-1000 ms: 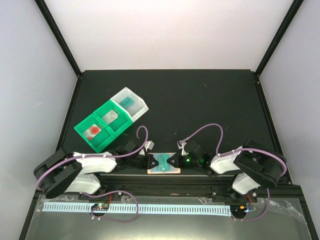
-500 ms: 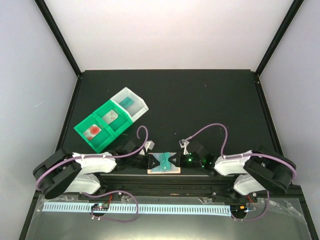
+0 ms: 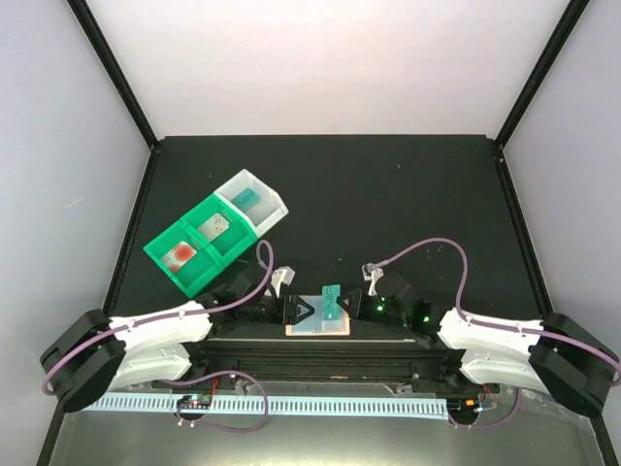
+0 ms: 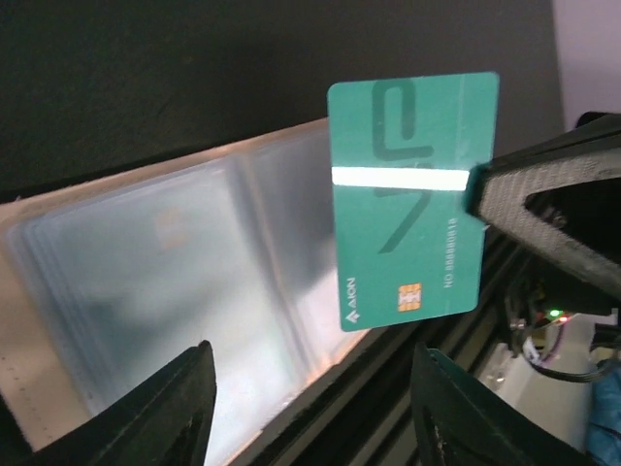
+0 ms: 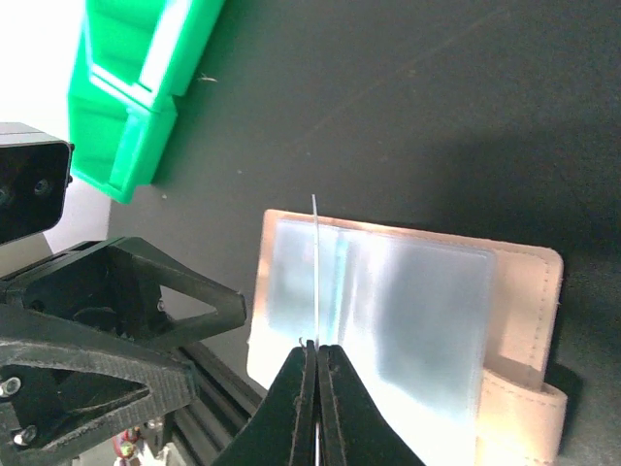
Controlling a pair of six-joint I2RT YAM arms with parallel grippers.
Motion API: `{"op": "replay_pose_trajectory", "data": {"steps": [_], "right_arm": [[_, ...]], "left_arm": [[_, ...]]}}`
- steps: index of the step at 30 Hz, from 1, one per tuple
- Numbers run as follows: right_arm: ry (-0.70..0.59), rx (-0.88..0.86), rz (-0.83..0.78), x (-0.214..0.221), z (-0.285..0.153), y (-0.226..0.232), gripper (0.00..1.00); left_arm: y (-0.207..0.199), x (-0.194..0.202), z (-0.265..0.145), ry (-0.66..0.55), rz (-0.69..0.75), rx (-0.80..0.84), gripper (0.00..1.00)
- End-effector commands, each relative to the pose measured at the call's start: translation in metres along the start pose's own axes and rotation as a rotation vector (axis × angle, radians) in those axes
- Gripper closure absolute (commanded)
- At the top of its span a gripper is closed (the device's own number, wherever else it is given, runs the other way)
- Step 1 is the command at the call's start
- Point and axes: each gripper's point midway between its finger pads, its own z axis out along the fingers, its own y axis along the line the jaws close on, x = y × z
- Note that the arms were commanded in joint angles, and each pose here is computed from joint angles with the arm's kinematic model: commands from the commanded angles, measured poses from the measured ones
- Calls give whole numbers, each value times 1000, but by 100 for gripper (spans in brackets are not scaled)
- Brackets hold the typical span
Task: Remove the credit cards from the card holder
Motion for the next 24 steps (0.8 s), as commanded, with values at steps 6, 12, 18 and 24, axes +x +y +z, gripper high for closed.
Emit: {"op": "replay_pose_trajectory", "data": {"steps": [6, 12, 18, 24], "right_arm": [[-97, -254, 73, -15, -27, 42, 99], [-143, -410, 119, -24, -50, 69, 99], [-176, -505, 155, -30, -68, 83, 99], [-165, -538, 174, -29, -70, 88, 99]], "left_arm": [[-53, -14, -28, -98, -19, 255, 38], [-78, -22, -48, -155, -16, 370, 41], [-91, -25, -57, -173, -22, 435, 47], [-100, -25, -57, -165, -15, 487, 54]]}}
